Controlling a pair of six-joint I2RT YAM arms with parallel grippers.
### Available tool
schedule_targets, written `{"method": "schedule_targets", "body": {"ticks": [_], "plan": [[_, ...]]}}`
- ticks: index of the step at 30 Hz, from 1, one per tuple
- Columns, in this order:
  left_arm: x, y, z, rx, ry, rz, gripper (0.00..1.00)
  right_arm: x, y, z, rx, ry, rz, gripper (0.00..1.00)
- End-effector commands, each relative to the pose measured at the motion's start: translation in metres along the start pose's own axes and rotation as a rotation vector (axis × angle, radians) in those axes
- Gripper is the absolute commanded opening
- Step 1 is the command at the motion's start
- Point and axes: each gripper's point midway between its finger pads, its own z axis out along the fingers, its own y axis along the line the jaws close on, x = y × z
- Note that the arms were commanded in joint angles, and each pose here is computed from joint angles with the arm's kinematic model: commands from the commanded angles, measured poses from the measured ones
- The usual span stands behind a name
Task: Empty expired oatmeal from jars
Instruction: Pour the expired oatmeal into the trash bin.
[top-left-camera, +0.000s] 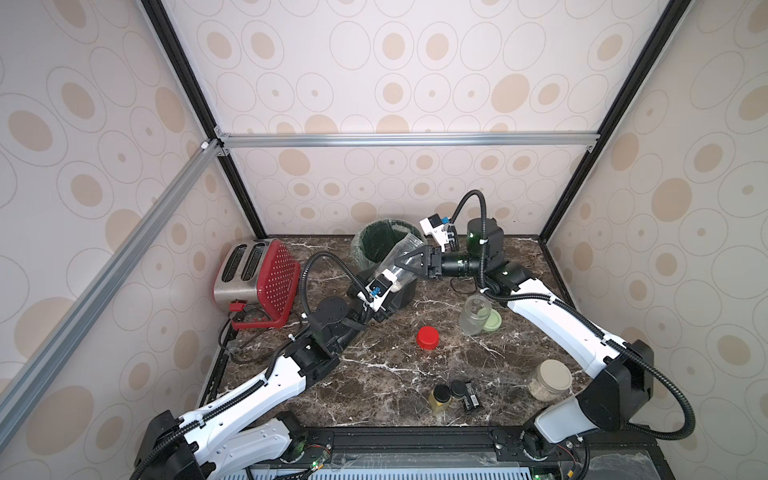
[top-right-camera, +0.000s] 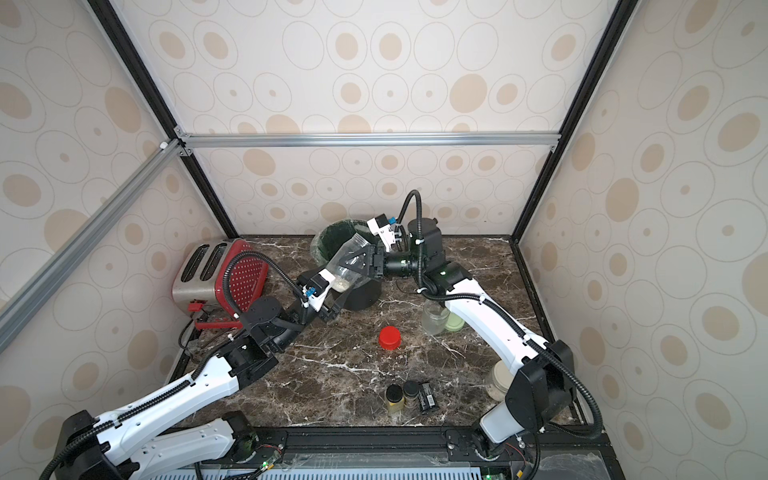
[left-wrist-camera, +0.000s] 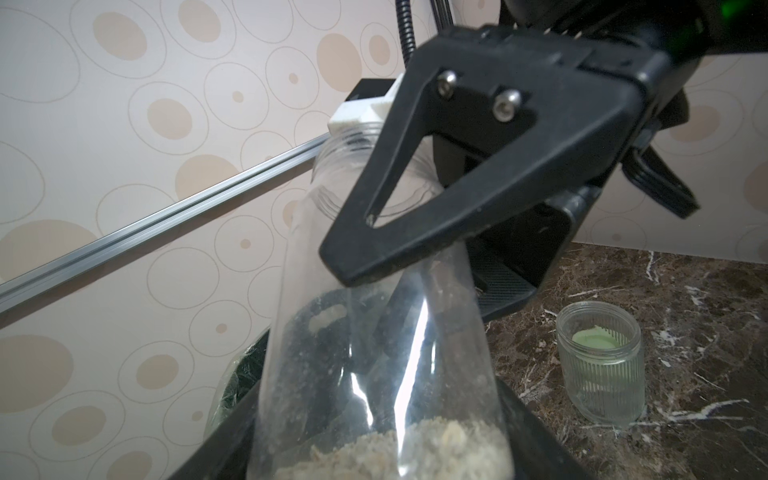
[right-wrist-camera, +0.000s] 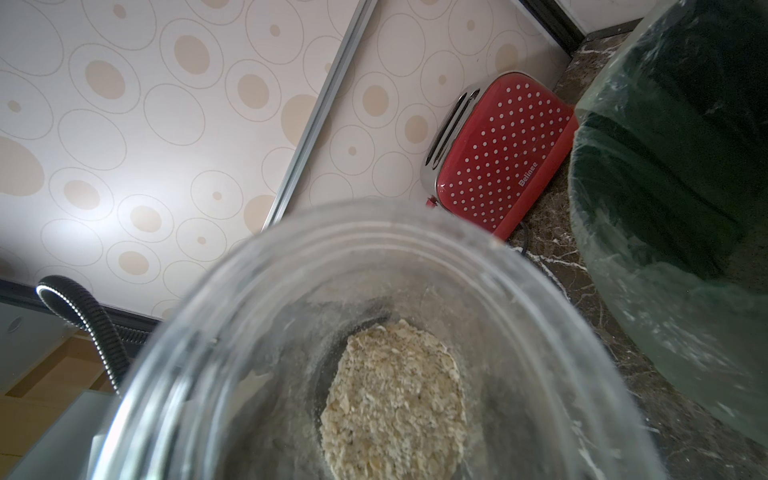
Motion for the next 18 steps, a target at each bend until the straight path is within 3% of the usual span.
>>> {"method": "schedule_targets", "body": {"ticks": [1,6,10,18], "plan": [[-0.025,-0.003,-0.004,0.056,-0.033,0.008,0.34,0.000,0.017,0.005,-0.054,0.025,-0.063,0.75],[-0.019,0.008,-0.008,0.011,0.048,-0.053,0.00,0.006,0.015,-0.002,-0.005,0.036,-0.123,0.95],[-0.016,0.016,-0.011,-0.020,0.107,-0.083,0.00,0.016,0.011,-0.008,0.030,0.057,-0.153,1.00],[-0.007,0.030,-0.017,-0.065,0.214,-0.125,0.00,0.029,0.001,-0.030,0.086,0.074,-0.176,0.99]]}}
